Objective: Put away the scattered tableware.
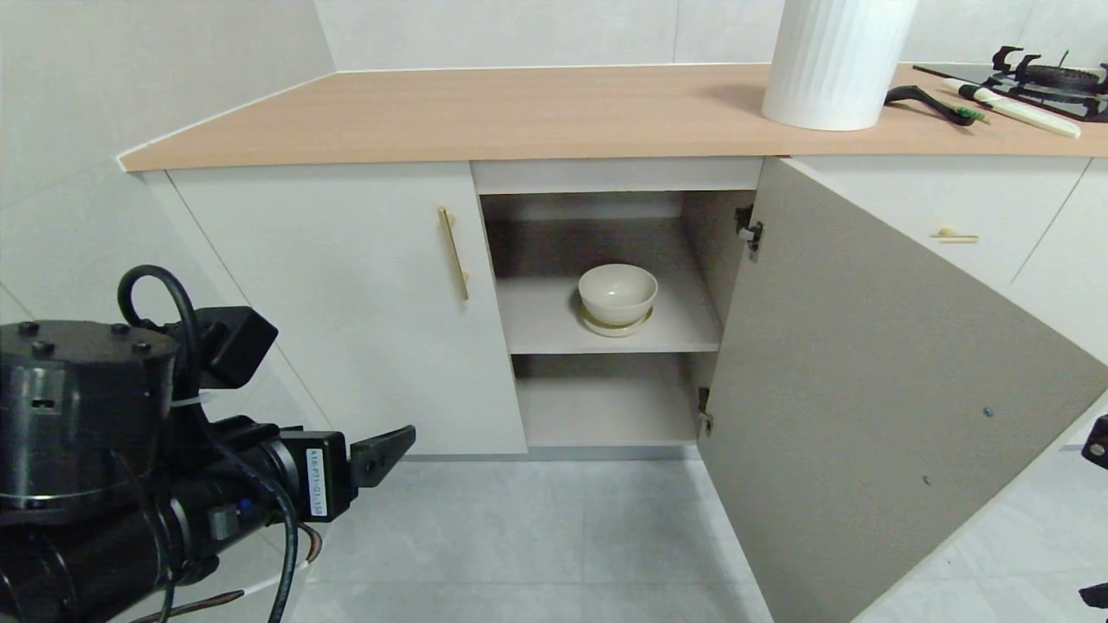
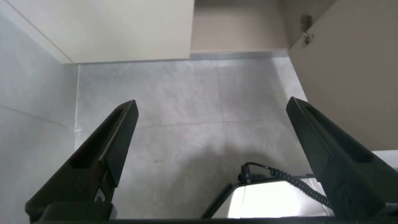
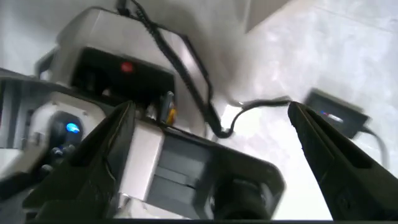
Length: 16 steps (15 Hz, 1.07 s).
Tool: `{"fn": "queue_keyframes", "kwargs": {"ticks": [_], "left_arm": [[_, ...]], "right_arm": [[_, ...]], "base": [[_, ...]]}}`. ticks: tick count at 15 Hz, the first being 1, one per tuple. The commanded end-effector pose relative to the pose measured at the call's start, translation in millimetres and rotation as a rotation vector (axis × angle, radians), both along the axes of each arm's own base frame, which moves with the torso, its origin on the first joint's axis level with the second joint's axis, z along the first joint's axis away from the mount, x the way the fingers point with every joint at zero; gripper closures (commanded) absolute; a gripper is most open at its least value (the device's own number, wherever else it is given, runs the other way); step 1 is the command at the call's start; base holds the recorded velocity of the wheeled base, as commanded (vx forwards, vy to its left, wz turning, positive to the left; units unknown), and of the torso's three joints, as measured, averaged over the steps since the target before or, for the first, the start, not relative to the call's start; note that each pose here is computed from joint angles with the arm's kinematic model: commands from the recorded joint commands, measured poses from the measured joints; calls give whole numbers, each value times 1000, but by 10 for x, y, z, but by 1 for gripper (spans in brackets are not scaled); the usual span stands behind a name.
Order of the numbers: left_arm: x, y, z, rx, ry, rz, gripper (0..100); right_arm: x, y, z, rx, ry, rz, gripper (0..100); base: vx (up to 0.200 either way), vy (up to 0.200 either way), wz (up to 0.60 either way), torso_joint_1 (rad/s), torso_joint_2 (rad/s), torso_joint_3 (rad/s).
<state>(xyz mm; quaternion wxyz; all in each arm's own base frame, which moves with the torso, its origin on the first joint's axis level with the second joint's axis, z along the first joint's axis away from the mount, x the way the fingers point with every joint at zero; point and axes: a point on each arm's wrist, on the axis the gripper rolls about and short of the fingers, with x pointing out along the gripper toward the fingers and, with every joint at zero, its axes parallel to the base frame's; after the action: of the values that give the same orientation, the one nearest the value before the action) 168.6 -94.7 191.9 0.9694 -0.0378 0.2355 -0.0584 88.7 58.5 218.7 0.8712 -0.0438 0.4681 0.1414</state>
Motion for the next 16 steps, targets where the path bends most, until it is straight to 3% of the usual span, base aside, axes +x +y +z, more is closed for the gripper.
{"fn": "queue_keyframes", "kwargs": {"ticks": [1,5,10,16], "left_arm": [[6,-3,0,-1,-1,0,0],[6,-3,0,-1,-1,0,0],[3,-1,3,-3,-2,1,0],[-6,4,8,-5,-4,1,0]], "right_arm": [[32,-118,59,-11,-45,-114,0],[173,-278,173,-4,-118,-273,0],[250,-508,173,-106,-127,-391,0],[631,-666,105,-91,-189,-525,0]], "base": [[0,0,0,0,0,0],[0,0,0,0,0,0],[0,0,0,0,0,0],[0,0,0,0,0,0]]}}
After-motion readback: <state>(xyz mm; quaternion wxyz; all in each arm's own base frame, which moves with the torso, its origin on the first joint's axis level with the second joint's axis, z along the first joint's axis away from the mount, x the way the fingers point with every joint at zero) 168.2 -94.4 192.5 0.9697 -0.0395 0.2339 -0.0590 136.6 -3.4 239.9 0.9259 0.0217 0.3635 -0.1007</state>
